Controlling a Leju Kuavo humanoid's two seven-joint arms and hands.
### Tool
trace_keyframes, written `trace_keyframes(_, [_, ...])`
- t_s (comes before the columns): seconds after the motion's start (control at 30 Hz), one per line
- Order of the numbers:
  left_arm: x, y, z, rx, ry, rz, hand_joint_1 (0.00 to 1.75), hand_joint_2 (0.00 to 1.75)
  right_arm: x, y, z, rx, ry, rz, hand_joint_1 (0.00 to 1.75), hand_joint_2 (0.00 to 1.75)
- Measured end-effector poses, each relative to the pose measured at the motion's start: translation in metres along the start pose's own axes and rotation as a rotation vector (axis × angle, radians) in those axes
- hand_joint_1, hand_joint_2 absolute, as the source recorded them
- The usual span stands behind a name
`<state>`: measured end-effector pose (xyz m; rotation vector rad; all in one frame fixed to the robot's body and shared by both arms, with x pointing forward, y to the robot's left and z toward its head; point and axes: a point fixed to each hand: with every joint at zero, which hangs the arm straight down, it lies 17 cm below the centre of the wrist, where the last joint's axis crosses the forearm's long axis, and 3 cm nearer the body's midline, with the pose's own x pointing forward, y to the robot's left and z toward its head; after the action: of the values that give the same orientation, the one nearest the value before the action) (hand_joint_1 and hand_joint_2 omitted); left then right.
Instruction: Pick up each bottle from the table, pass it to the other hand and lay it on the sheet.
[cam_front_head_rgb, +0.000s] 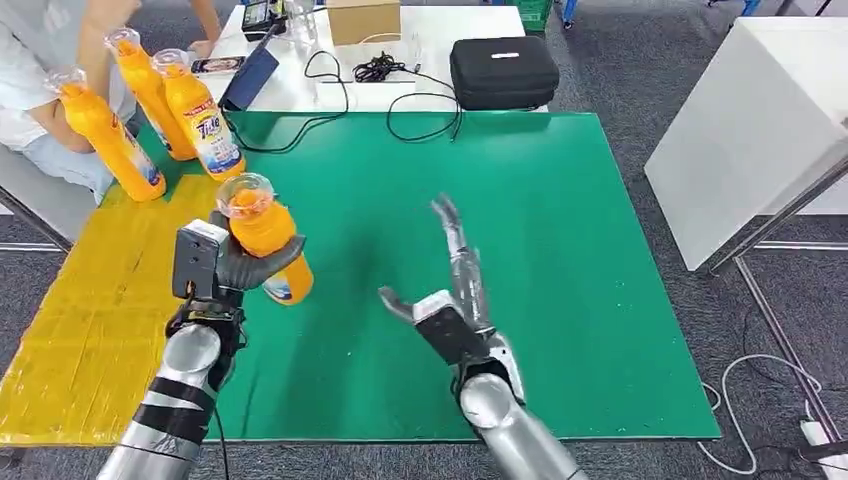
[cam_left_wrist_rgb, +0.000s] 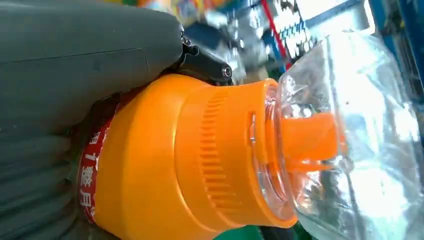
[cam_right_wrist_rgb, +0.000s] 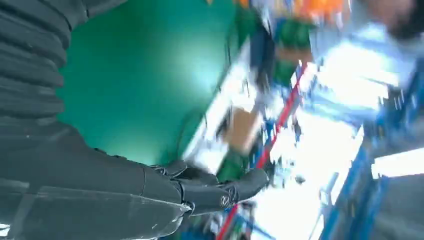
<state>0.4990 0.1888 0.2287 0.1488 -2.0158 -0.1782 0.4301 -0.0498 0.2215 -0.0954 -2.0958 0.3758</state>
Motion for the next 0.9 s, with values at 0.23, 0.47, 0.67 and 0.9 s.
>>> trace_keyframes(0.23, [-0.004,0.039,-0.014,0.014,-0.110,-0.788,1.75,1.75,0.027,-0.067,0.012,-0.097,-0.053,-0.082,0.00,1.75])
trace_keyframes(0.47, [-0.059,0.061,-0.026,-0.149,-0.102,-1.351,1.75,1.75,0.028,-0.067,0.022,-0.020,-0.049,-0.133,0.00,1.75])
trace_keyframes(0.67, [-0.090,0.074,-0.021,-0.214,-0.059,-1.416,1.75,1.75,0.026,-0.071,0.024,-0.010,-0.047,-0.127,0.00,1.75])
trace_keyframes(0.9, [-0.135,0.081,-0.010,-0.377,0.004,-1.530,1.75,1.75,0.024,-0.070,0.026,0.007,-0.045,-0.139,0.00,1.75])
